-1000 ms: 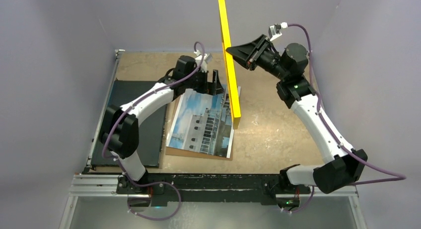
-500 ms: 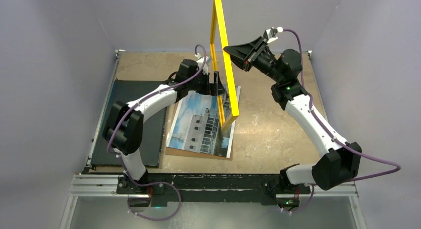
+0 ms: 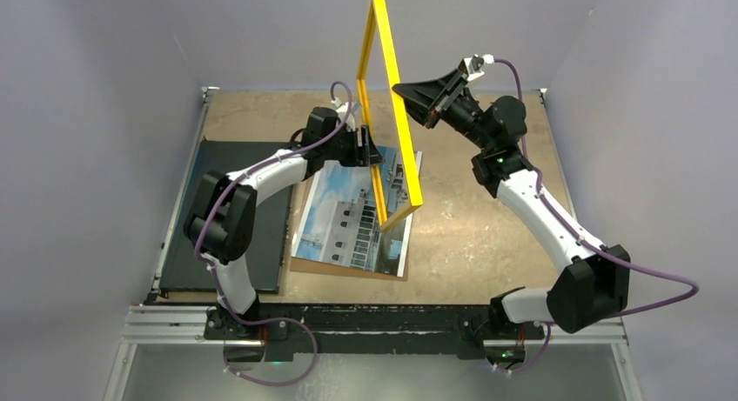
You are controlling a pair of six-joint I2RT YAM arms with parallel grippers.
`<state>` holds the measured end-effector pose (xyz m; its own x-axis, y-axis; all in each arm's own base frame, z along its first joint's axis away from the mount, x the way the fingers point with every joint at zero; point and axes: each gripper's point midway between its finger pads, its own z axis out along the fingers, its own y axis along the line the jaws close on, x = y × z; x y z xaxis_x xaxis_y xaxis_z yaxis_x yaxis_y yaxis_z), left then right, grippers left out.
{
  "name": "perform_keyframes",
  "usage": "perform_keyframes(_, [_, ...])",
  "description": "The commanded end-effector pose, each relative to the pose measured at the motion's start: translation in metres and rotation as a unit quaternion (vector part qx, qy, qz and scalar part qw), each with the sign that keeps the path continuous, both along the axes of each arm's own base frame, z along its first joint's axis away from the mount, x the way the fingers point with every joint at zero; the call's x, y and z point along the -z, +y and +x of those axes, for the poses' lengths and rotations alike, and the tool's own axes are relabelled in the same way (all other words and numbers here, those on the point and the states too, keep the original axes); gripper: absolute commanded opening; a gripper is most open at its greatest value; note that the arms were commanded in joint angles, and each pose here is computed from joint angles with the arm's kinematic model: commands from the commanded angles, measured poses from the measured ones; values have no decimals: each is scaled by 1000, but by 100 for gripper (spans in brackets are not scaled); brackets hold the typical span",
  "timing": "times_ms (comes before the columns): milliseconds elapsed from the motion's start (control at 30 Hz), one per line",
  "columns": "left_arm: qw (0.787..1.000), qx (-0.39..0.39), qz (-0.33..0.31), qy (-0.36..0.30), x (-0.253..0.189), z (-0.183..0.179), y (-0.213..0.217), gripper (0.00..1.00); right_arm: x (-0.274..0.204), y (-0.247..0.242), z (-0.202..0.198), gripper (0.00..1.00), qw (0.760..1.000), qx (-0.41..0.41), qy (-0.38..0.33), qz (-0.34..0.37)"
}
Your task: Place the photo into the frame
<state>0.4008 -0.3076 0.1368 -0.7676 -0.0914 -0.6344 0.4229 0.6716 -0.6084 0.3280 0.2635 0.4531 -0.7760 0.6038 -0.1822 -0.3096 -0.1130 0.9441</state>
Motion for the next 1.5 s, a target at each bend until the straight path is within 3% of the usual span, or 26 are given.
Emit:
perform_keyframes(0, [999,5,-37,-26,-18,11,-2,52,-38,-7,-26,0,997,-9,-69,38])
perform_keyframes(67, [999,1,-37,-31,-21,15,3,44,-28,-6,-24,0,998,-11,-58,34])
perform_keyframes(167, [999,-8,-37,-36,-24,20,12,38,-9,-3,-24,0,999,-24,-36,30])
perform_keyframes(267, [999,-16,-30,-36,-22,22,23,24,5,-2,-23,0,999,-29,-19,29])
perform_keyframes(367, [999,-24,-22,-27,-15,21,33,21,7,-3,-19,0,999,-24,-18,37])
perform_keyframes(433, [999,-23,-27,-19,-12,17,34,27,-1,-3,-17,0,998,-21,-26,47])
perform_keyframes(567, [999,-21,-36,-10,-10,9,31,56,-21,6,-19,0,997,-30,-42,59])
perform_keyframes(700, [999,-22,-37,2,-5,2,32,73,-41,11,-25,0,995,-33,-54,80])
perform_keyframes(833, [998,-18,-60,15,-9,-6,27,85,-50,15,-29,0,993,-36,-57,99])
perform_keyframes(933, [998,-11,-67,14,-14,-10,21,87,-53,17,-29,0,992,-37,-58,108])
perform_keyframes(1000, [998,-11,-67,14,-15,-11,22,82,-55,17,-29,0,991,-36,-60,111])
perform_keyframes(1167, [998,-20,-57,4,-20,-9,35,49,-36,18,-27,0,996,-18,-45,72])
perform_keyframes(1267, [999,-38,-24,-4,-18,-5,54,35,-15,11,-19,0,999,10,-27,35])
perform_keyframes(1400, [997,-68,20,-4,-12,-2,77,22,15,3,-3,38,998,51,1,-45])
perform_keyframes(1467, [996,-81,34,-6,-11,0,86,17,27,-1,1,41,995,65,10,-81])
